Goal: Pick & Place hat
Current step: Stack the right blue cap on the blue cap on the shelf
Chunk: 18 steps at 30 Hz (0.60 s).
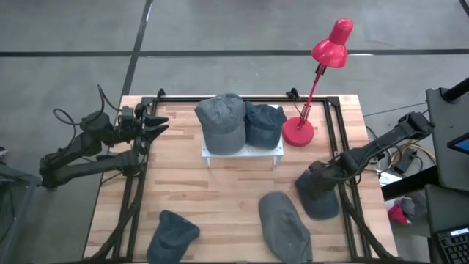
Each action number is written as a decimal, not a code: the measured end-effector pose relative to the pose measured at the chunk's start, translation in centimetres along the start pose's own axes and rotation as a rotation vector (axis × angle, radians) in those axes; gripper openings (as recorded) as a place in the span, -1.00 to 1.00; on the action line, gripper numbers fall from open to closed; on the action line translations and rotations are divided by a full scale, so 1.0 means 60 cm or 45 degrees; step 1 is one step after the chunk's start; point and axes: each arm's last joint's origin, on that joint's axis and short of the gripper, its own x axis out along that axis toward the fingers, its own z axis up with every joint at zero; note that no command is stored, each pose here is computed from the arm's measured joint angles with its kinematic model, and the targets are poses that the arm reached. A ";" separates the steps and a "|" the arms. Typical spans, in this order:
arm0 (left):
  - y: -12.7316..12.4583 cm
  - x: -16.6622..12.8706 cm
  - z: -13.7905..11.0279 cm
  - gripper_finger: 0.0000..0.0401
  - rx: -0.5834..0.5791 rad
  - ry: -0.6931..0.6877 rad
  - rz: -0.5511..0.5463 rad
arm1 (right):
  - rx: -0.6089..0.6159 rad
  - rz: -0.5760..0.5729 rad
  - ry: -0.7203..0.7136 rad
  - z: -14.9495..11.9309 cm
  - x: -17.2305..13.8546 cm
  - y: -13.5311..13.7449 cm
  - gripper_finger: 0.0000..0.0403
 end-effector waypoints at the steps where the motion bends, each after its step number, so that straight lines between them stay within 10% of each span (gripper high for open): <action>1: 0.000 0.000 0.000 -0.28 0.003 0.000 0.000 | -0.005 0.026 -0.002 0.000 -0.003 0.000 -0.93; 18: 0.003 0.000 -0.012 -0.28 0.072 0.092 0.022 | -0.039 0.458 -0.236 -0.003 -0.075 0.009 -0.94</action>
